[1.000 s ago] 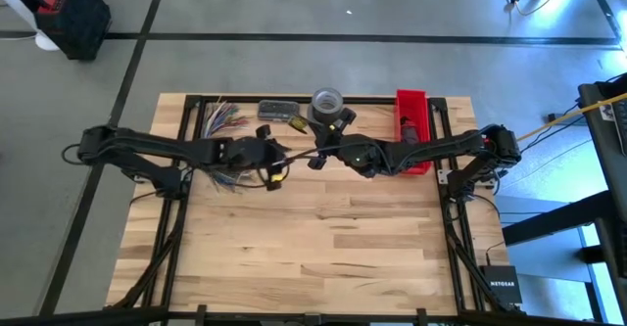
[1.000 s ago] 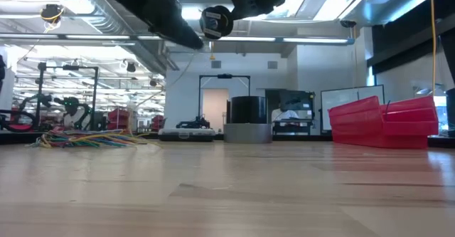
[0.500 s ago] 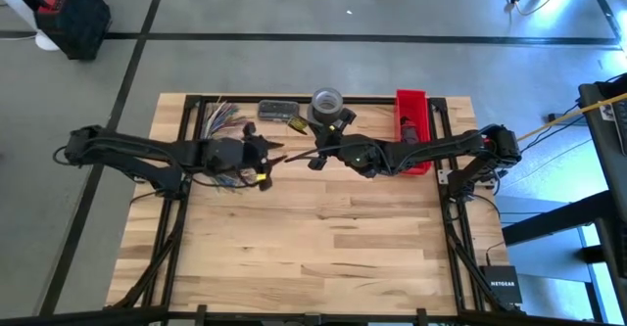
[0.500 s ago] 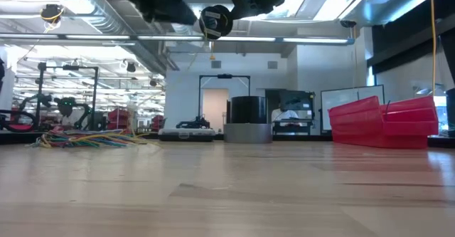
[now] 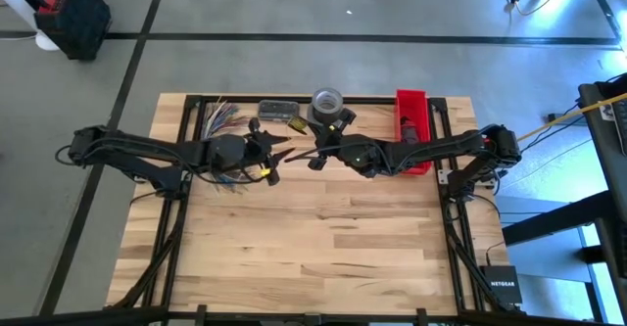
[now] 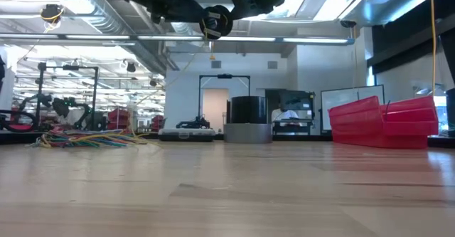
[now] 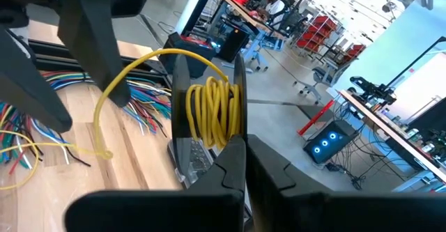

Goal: Coil cords
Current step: Uncoil the yellow wire from the spool

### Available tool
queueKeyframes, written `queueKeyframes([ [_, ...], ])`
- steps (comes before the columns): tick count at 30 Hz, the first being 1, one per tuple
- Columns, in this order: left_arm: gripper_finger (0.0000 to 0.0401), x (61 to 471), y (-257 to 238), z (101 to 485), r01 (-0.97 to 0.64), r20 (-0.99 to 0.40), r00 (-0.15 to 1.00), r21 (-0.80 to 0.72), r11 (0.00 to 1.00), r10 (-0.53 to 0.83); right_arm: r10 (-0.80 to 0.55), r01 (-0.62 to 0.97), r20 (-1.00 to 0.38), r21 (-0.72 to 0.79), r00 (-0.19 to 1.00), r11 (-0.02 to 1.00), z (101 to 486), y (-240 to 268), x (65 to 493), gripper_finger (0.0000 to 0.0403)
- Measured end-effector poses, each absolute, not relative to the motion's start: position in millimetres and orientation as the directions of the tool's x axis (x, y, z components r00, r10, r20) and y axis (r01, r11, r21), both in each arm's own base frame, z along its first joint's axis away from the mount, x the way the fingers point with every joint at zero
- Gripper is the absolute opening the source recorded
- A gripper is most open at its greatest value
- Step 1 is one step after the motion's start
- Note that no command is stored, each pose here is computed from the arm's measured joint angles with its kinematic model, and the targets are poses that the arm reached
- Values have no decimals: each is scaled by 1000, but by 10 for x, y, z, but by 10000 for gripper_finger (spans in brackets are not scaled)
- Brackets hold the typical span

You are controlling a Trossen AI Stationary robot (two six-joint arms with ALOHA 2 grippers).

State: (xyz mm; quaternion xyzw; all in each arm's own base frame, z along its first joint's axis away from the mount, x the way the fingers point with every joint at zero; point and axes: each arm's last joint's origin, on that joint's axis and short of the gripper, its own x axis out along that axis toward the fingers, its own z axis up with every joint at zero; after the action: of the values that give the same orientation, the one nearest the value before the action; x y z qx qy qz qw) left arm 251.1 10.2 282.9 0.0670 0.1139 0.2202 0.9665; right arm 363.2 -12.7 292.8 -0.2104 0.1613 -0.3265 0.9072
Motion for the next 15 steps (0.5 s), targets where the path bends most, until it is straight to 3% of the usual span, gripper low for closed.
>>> queueKeyframes([
  [9,10,2594,105,2761,-396,-196,875,237,887,442,-659,523,-156,-487,736,699,2927,-126,3632,5],
  [15,6,2607,-7,2808,-358,-151,904,246,901,400,-601,475,-159,-471,783,743,2932,-115,3647,5],
])
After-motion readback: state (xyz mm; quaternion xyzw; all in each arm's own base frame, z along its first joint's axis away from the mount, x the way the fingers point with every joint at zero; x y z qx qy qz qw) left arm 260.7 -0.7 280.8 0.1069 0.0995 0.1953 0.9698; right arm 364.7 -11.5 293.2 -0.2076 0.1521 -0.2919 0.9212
